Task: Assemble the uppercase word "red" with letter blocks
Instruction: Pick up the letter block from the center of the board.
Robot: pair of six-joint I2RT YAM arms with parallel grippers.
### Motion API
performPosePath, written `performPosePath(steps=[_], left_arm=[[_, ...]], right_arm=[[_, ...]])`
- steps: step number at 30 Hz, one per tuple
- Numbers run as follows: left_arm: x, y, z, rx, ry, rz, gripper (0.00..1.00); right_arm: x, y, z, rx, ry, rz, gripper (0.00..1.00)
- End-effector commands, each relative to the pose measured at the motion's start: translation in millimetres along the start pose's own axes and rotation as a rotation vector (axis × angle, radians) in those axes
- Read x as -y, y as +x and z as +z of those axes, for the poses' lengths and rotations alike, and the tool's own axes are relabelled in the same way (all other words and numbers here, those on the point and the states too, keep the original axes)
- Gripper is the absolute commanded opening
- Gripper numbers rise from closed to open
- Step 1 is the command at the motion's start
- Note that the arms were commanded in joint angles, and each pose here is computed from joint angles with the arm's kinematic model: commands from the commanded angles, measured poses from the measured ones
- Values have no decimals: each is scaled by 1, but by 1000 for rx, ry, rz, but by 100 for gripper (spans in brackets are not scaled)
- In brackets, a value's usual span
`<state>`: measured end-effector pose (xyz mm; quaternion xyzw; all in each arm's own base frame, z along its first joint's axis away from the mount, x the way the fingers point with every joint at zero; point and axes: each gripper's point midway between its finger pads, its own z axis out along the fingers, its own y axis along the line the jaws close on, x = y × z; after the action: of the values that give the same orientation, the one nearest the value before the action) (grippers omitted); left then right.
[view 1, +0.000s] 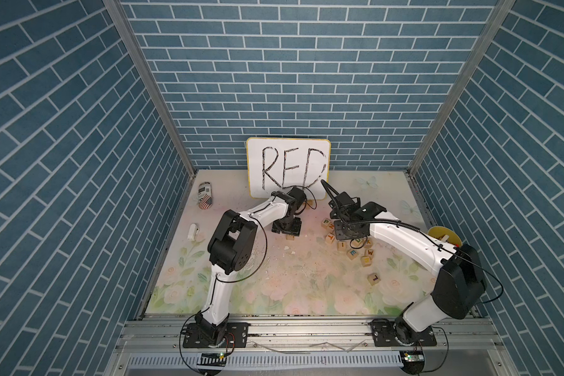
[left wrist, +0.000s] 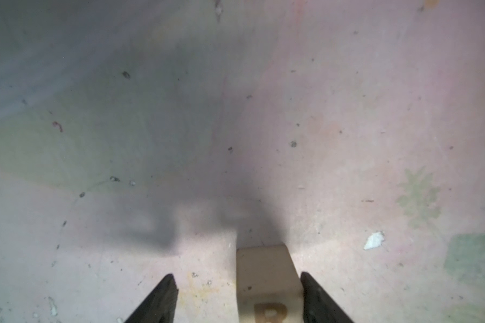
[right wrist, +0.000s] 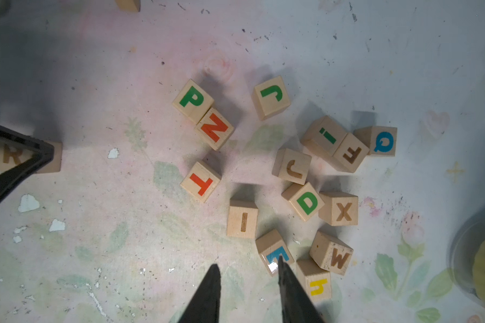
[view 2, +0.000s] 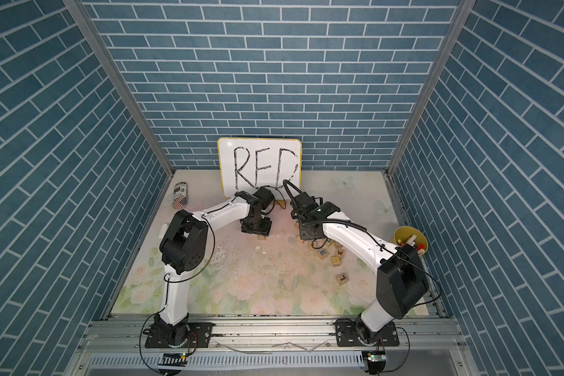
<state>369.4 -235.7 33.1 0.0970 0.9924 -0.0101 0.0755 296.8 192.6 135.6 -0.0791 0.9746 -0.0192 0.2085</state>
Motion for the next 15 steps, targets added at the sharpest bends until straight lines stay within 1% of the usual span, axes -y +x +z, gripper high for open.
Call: performPosePath(steps=[1, 8, 9, 12, 15], left_arm=[[-3, 4, 7, -25, -34, 12, 65], [-7, 6, 6, -19, -48, 21, 58], [-8, 7, 6, -20, -50, 26, 54], [-10, 10, 7, -21, -60, 31, 52], [-11, 13, 9, -24, -60, 36, 47]], right_arm=[[-2, -3, 1, 3, 5, -4, 37], [-2, -4, 0, 8, 1, -1, 36], [-2, -5, 0, 9, 2, 0, 36], [-2, -5, 0, 12, 0, 1, 36], [-2, -5, 0, 13, -1, 4, 36]])
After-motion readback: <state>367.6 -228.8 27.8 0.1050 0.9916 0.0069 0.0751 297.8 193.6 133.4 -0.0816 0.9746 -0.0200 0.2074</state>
